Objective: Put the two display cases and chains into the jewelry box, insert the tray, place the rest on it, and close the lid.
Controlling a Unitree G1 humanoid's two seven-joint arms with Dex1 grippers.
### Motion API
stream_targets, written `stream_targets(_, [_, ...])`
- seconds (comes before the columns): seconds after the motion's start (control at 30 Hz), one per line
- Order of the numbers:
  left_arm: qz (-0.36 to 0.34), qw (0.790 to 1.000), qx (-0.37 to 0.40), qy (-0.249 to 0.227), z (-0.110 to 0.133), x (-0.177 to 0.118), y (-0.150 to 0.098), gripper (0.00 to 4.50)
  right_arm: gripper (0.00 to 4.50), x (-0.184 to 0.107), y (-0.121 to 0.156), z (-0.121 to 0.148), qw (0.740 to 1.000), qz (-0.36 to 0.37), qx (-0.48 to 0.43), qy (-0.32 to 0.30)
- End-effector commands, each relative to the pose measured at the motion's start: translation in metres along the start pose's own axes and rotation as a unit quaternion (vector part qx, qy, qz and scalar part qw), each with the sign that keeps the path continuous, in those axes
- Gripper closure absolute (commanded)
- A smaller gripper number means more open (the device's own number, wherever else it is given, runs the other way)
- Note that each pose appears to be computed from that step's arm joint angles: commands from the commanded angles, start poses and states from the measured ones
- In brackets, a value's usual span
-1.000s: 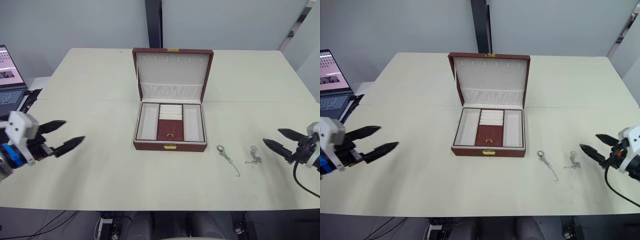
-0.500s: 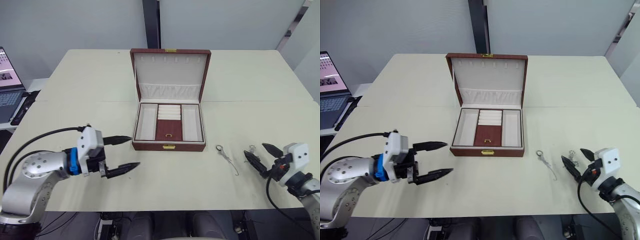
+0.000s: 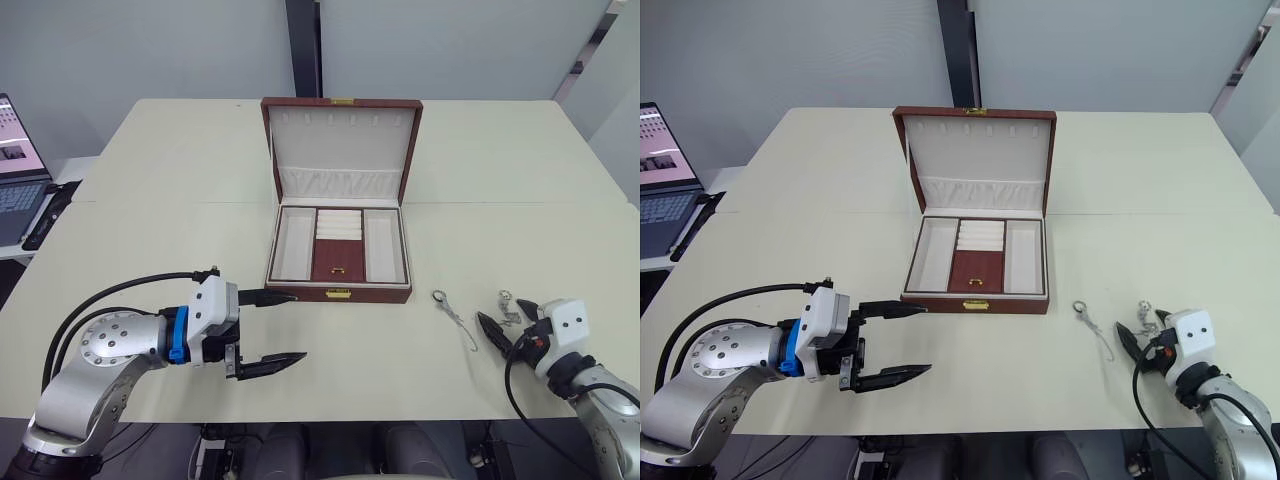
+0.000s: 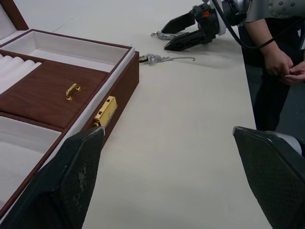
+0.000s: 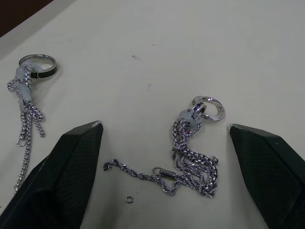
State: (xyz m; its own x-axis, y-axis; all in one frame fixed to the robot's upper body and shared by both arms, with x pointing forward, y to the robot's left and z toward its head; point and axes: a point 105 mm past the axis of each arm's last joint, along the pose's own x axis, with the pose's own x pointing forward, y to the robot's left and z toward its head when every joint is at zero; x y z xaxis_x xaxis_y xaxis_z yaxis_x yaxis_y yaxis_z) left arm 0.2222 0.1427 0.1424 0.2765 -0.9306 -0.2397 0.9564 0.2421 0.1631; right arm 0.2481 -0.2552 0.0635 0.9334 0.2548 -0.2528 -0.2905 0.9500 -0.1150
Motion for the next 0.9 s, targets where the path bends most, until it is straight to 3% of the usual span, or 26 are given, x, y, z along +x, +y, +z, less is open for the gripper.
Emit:
stream_targets(0.03, [-0.003,1.000,0.020,-0.011,0.010,0.004,-0.002,0.00,0.04,-0.002,0.001,-0.011,1.000,0.008,-0.004,0.023])
stream_targets(0.1, [0.000,1.000,0.020,-0.012,0.011,0.006,-0.002,0.00,0.04,-0.003,0.001,-0.018,0.999,0.009,-0.005,0.039])
stream_targets(0.2, [0.002,1.000,0.019,-0.013,0.012,0.007,-0.002,0.00,0.60,-0.003,0.002,-0.022,0.999,0.015,0.001,0.046])
stream_targets(0.37, [0.007,1.000,0.018,-0.014,0.011,0.006,-0.001,0.00,2.16,-0.004,0.005,-0.026,0.998,0.021,0.026,0.054])
stream_targets(0.67, [0.010,1.000,0.019,-0.018,0.013,0.006,0.002,0.00,4.31,-0.006,0.002,-0.032,0.997,0.014,0.036,0.062])
stream_targets(0.9, [0.012,0.999,0.022,-0.022,0.017,0.010,0.005,0.00,4.48,-0.005,0.003,-0.025,0.998,0.018,0.036,0.045])
